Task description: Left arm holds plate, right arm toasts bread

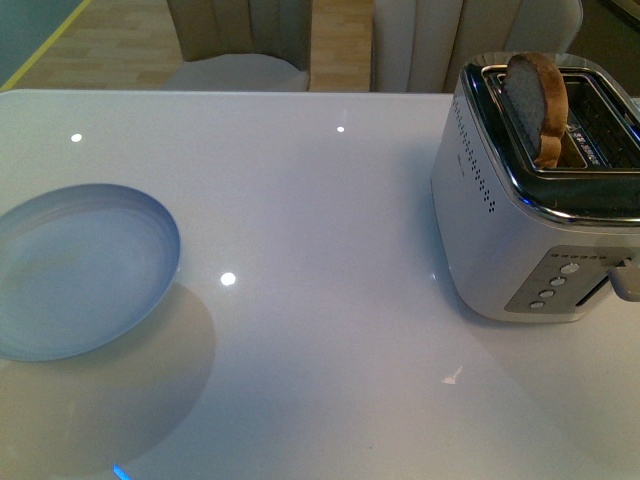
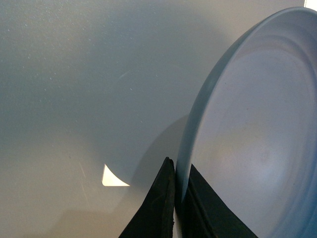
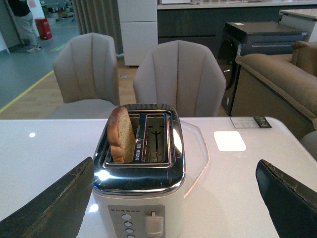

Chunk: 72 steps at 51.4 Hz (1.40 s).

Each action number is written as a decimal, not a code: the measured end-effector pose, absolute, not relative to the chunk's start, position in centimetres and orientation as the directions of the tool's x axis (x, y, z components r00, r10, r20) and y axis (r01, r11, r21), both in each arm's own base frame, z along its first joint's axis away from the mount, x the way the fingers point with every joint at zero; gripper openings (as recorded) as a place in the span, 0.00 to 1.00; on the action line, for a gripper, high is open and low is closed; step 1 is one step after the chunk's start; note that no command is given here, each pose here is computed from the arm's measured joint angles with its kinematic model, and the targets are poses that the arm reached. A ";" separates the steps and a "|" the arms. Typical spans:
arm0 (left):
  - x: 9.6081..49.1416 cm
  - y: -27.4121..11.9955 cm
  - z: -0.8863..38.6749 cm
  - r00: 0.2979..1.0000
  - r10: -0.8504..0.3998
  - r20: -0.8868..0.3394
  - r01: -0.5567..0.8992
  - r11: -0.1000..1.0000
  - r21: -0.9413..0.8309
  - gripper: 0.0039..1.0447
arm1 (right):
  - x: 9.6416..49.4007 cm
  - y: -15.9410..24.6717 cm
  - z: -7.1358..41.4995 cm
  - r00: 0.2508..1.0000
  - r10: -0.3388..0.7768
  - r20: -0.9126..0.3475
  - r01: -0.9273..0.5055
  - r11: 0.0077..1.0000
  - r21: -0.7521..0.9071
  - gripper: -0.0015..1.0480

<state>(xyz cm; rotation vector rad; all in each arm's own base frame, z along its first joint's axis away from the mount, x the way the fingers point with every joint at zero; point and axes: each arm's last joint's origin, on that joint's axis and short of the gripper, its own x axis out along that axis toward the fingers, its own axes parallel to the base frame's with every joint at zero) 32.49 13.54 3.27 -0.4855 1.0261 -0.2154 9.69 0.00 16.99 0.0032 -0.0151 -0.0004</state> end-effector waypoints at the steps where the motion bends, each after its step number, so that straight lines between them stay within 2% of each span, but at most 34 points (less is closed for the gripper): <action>1: 32.8 13.7 2.7 0.509 -0.393 -0.766 -0.051 0.874 -0.483 0.02 | 9.7 0.0 17.0 1.000 -0.001 0.015 0.001 1.000 0.003 0.92; 16: 34.9 14.3 -2.3 0.502 -0.406 -0.764 -0.043 0.870 -0.490 0.02 | 9.7 0.0 17.0 1.000 0.000 0.015 0.000 1.000 0.003 0.92; 33: 35.1 14.4 -3.4 0.483 -0.428 -0.764 -0.047 0.859 -0.510 0.03 | 9.7 0.0 17.0 1.000 0.000 0.015 0.000 1.000 0.003 0.92; 40: 35.2 14.4 -3.4 0.481 -0.430 -0.764 -0.043 0.858 -0.511 0.21 | 9.7 0.0 17.0 1.000 0.000 0.015 0.000 1.000 0.003 0.92; 48: 35.5 14.5 -2.3 0.494 -0.427 -0.758 -0.031 0.862 -0.506 0.48 | 9.7 0.0 17.0 1.000 0.000 0.015 0.000 1.000 0.003 0.92; 53: 35.7 14.5 0.8 0.537 -0.410 -0.738 -0.002 0.874 -0.487 0.68 | 9.7 0.0 17.0 1.000 0.000 0.015 0.000 1.000 0.003 0.92; 59: 34.9 14.0 6.3 0.613 -0.382 -0.691 0.055 0.894 -0.446 0.94 | 9.7 0.0 17.0 1.000 0.000 0.015 0.000 1.000 0.003 0.92; 72: 31.7 11.0 15.8 0.752 -0.371 -0.544 0.158 0.904 -0.398 0.93 | 9.7 0.0 17.0 1.000 0.000 0.015 0.000 1.000 0.003 0.92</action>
